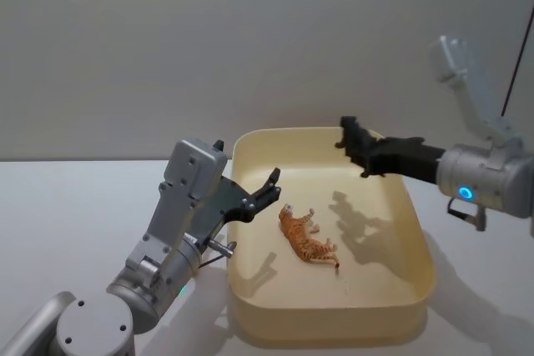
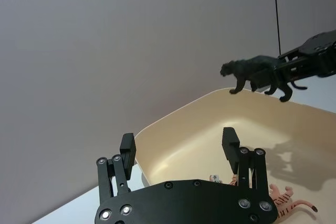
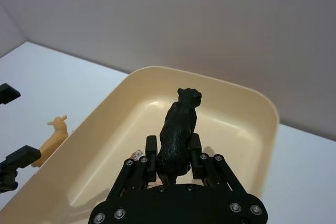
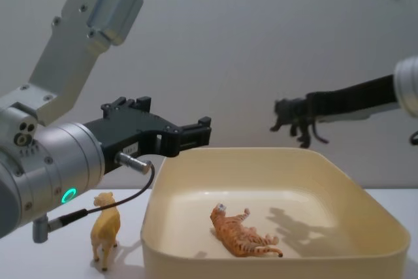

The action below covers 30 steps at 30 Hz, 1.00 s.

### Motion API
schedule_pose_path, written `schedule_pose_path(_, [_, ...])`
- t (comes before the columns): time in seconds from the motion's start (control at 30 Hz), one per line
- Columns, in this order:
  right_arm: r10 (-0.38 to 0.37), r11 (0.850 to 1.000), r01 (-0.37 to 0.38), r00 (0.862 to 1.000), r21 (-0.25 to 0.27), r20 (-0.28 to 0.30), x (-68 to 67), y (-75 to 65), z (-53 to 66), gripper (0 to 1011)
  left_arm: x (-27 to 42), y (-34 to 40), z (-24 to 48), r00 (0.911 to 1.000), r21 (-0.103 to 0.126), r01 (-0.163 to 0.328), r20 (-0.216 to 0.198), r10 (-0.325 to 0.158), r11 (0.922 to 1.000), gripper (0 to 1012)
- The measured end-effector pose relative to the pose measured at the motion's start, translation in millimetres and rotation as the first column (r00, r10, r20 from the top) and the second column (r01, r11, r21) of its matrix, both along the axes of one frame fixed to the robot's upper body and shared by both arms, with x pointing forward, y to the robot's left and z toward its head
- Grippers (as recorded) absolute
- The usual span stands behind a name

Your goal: Pick up the toy alternately with two hands and place it into the central storage box.

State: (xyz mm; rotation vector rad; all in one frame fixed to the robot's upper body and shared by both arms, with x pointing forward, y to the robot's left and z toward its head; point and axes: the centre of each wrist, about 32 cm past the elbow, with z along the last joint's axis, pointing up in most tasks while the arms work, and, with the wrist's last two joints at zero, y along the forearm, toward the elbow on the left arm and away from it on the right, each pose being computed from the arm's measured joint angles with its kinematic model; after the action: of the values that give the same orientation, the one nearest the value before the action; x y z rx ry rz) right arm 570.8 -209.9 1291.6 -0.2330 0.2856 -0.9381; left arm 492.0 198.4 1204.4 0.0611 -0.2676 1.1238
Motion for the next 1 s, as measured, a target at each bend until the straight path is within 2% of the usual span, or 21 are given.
schedule_pose_path(0.03, [0.121,0.992,-0.123,0.981,-0.006,-0.153,27.6,24.9,-3.5,1003,0.0,0.0,0.0,1.0000,0.000,0.000,0.000,0.000,1.0000,1001])
schedule_pose_path(0.73, [0.125,0.992,-0.127,0.980,-0.003,-0.154,27.9,25.9,-3.8,1003,0.0,0.0,0.0,1.0000,0.000,0.000,0.000,0.000,1.0000,1001])
schedule_pose_path(0.9, [0.129,0.991,-0.130,0.982,0.003,-0.140,27.0,26.9,-3.7,1003,0.0,0.0,0.0,1.0000,0.000,0.000,0.000,0.000,1.0000,1001])
schedule_pose_path(1.0, [0.129,0.992,-0.129,0.985,0.008,-0.111,25.0,27.3,-2.9,1003,0.0,0.0,0.0,1.0000,0.000,0.000,0.000,0.000,1.0000,1001])
